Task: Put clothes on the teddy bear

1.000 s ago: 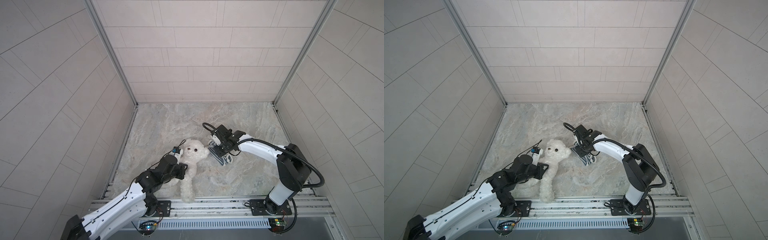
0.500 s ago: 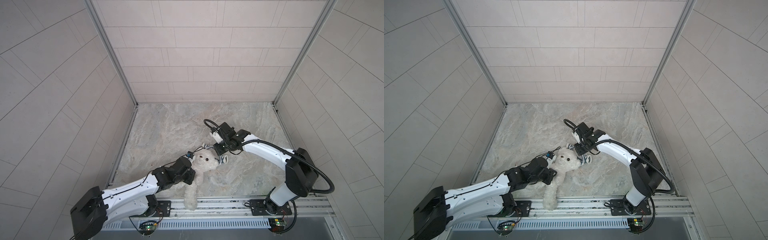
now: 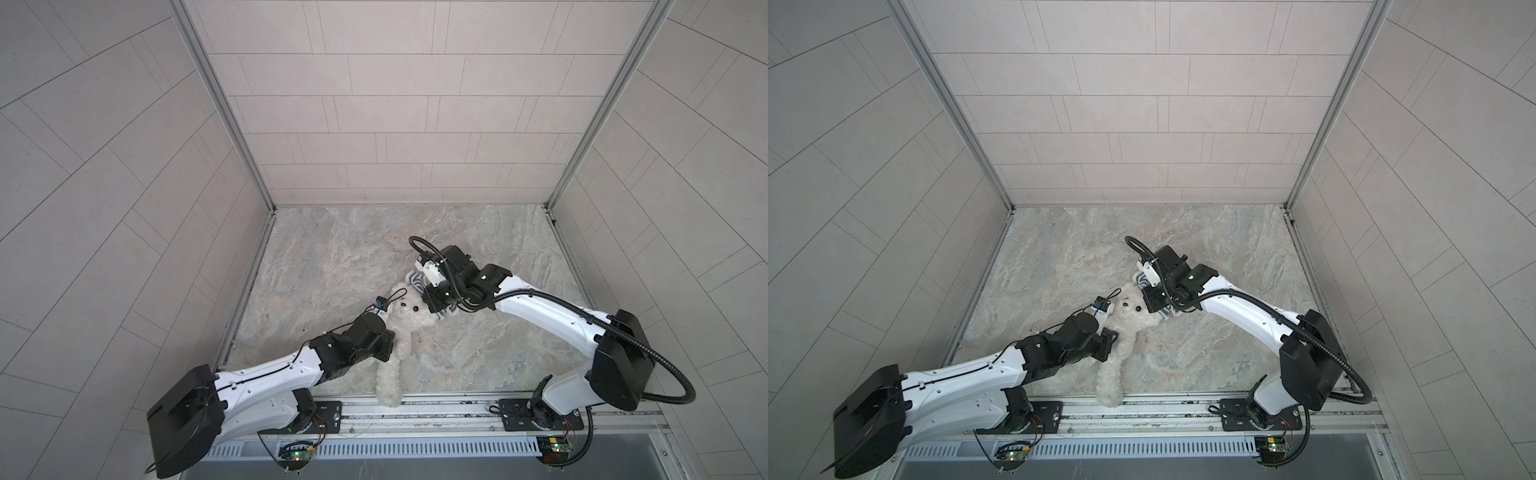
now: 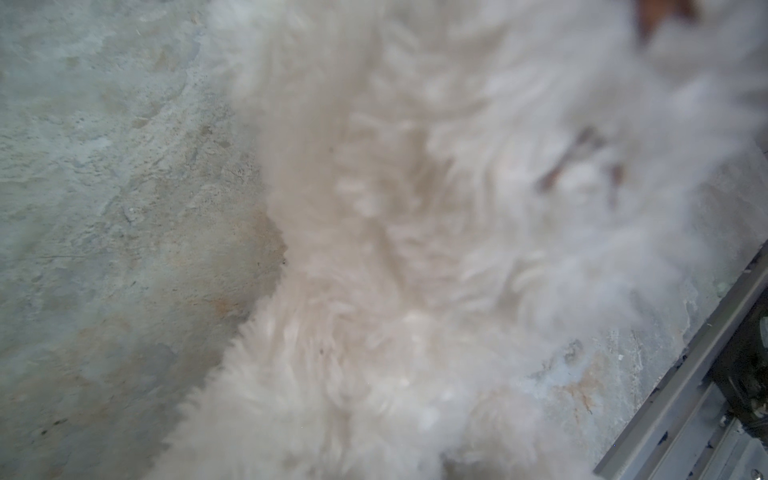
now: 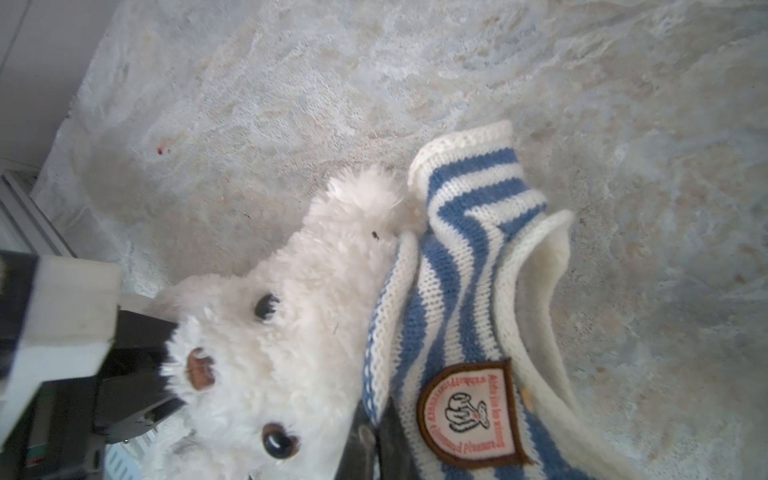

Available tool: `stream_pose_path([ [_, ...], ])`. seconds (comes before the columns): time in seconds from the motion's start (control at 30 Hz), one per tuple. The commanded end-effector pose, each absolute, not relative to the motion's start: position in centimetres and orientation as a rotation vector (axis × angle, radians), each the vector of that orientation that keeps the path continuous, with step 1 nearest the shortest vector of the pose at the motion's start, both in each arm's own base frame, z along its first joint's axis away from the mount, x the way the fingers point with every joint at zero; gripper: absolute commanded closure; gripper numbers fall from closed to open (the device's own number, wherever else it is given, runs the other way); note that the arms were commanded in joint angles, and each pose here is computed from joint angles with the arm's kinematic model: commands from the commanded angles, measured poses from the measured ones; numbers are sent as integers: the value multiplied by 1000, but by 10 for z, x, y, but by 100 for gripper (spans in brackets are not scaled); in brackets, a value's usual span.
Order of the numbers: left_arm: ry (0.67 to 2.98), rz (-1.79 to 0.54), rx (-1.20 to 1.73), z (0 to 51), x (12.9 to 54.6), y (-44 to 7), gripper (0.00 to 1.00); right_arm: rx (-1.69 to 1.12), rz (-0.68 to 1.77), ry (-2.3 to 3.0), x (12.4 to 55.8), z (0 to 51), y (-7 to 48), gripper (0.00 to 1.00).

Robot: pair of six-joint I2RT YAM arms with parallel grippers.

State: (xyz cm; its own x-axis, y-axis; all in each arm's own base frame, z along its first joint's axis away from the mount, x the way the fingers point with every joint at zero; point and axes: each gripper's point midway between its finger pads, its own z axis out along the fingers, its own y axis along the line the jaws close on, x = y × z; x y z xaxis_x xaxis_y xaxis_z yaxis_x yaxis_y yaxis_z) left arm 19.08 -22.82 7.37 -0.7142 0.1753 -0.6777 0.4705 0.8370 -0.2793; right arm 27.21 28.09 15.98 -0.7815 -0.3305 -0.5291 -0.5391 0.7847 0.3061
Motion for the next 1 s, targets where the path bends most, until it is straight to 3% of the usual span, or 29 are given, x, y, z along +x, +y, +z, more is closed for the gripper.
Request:
stream_pose_path([
  [0.0, 2224, -626, 445, 91, 201, -235, 100, -625, 694, 2474, 266, 178, 288, 100],
  [0.5, 1917, -651, 435, 150, 210, -227, 100, -675, 869, 2267, 245, 255, 325, 100],
  [0.97, 1725, -807, 526, 204, 187, -232, 100, -803, 929, 2125, 210, 312, 357, 100],
])
